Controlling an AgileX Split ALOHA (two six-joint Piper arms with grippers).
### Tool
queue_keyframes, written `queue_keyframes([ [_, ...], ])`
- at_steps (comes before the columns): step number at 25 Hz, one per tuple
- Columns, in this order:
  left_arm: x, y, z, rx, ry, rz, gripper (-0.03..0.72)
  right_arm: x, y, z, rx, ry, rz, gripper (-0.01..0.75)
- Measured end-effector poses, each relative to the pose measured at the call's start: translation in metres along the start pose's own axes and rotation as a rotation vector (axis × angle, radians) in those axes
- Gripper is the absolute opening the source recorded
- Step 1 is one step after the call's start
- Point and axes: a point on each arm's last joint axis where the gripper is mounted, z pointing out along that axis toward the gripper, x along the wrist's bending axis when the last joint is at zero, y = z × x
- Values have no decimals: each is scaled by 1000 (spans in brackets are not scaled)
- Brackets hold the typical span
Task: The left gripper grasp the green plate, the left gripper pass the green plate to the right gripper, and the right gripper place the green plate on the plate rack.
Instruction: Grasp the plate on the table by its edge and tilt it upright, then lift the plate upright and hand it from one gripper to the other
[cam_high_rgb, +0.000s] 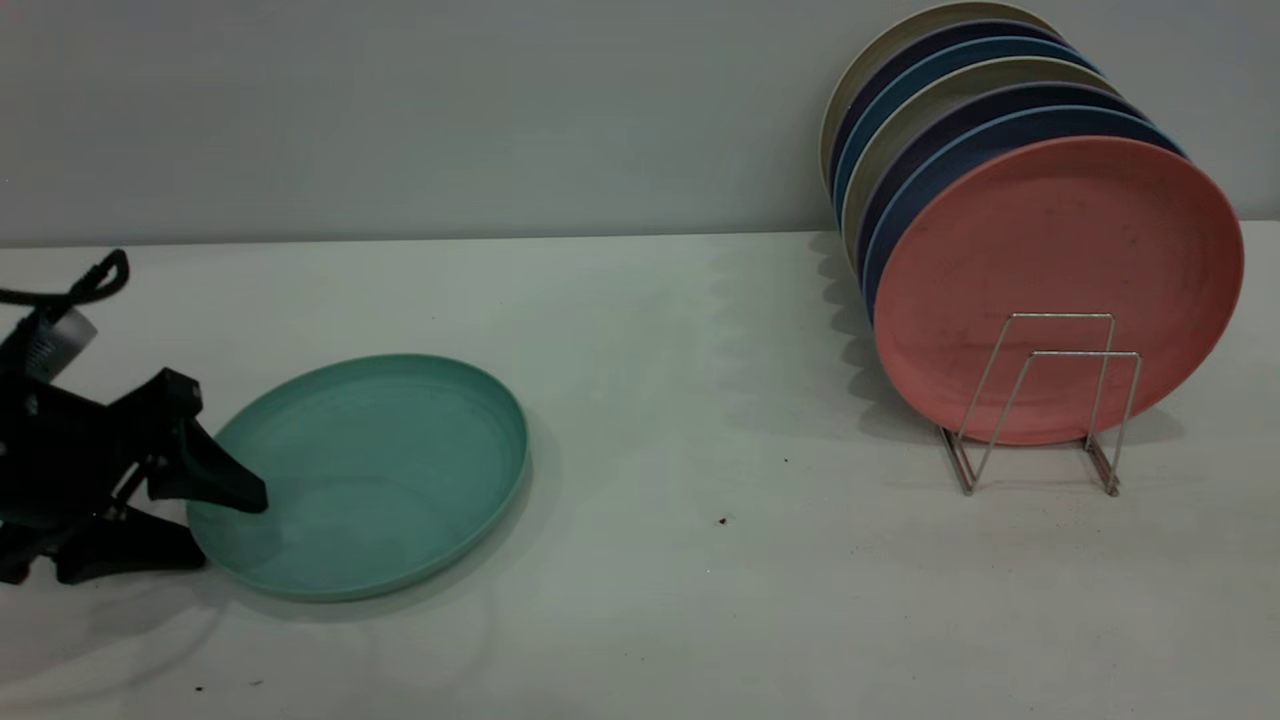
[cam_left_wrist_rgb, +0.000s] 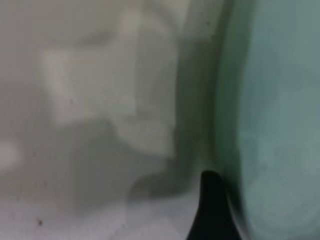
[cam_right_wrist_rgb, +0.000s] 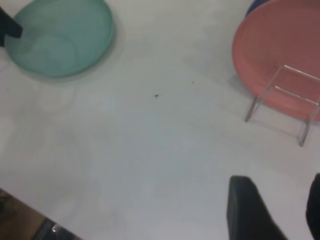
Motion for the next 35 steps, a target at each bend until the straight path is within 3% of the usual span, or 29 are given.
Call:
queue_keyframes([
  [3, 5, -2, 7, -1, -8, -21, 561, 0, 1, 0, -6, -1, 4, 310],
  [6, 6, -1, 10, -8, -16, -22, 504, 0, 2, 0, -18, 5, 19, 310],
  [8, 7, -1, 11, -7, -13, -22, 413, 0, 2, 0, -27, 6, 27, 310],
  [12, 9, -2, 12, -5, 0, -27, 110, 1, 4, 0, -40, 10, 42, 310],
  [14, 9, -2, 12, -6, 1, -27, 34, 1, 4, 0, -45, 13, 49, 310],
  [19, 11, -2, 12, -8, 23, -17, 16, 3, 6, 0, -62, 40, 89, 310],
  [25, 6, 8, 5, -45, 40, 49, 14, 4, 8, 15, -17, 136, 175, 310],
  [35, -41, 38, -9, -153, -20, 315, 14, -24, 8, 84, 60, 157, 294, 310],
])
